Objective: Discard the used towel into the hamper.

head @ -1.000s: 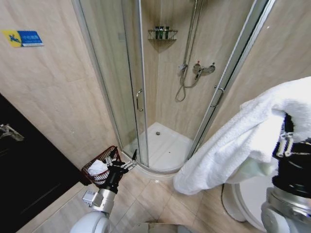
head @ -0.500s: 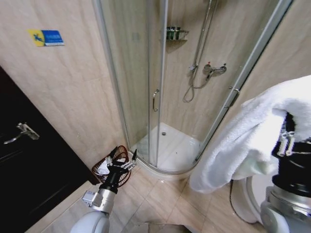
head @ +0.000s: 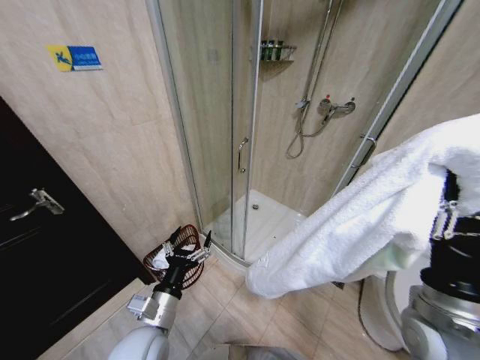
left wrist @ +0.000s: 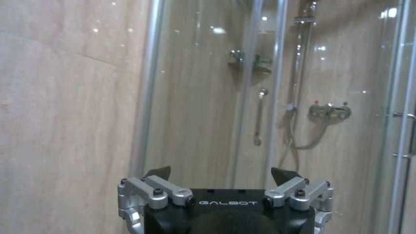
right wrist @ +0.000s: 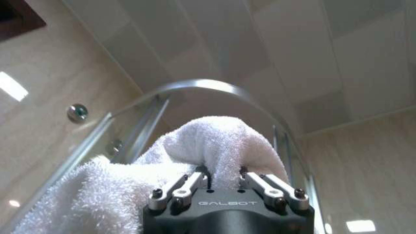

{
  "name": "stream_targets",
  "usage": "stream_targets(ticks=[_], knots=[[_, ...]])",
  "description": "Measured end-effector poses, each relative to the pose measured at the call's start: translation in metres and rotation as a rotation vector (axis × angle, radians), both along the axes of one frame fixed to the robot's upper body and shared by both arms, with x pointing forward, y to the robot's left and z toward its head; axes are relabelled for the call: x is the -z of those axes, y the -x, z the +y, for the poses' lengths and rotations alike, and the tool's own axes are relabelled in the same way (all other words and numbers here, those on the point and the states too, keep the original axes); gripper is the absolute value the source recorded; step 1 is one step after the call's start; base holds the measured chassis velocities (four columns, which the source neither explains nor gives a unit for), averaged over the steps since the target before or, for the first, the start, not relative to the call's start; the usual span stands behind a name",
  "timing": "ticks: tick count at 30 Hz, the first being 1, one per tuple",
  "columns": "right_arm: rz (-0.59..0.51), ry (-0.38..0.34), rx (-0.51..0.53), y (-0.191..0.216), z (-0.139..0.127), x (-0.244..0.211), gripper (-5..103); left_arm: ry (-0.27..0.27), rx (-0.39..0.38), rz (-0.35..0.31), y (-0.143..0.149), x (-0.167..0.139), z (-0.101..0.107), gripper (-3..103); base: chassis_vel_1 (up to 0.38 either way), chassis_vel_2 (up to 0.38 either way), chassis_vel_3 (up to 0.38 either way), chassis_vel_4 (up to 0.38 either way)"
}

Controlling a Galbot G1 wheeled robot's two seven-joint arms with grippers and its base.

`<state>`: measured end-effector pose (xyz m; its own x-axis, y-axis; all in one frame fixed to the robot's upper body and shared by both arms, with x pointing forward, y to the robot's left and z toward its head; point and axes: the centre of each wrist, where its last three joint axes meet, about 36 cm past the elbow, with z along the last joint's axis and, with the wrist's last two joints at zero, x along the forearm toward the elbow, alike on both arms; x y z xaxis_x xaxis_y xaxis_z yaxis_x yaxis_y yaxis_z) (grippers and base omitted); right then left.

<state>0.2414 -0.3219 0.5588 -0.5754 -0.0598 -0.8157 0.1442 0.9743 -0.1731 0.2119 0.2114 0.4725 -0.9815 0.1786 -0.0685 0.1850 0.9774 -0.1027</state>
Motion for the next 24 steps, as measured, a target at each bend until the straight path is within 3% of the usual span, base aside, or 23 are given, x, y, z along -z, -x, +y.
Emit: stream_targets(ticks=[24], knots=[[-0.005,0.016,-0.039,-0.0024,0.004,0.0009,20,0.0,0.0,0.0,0.0,0.0,0.0,100,0.1,0.099,0.098,0.094]])
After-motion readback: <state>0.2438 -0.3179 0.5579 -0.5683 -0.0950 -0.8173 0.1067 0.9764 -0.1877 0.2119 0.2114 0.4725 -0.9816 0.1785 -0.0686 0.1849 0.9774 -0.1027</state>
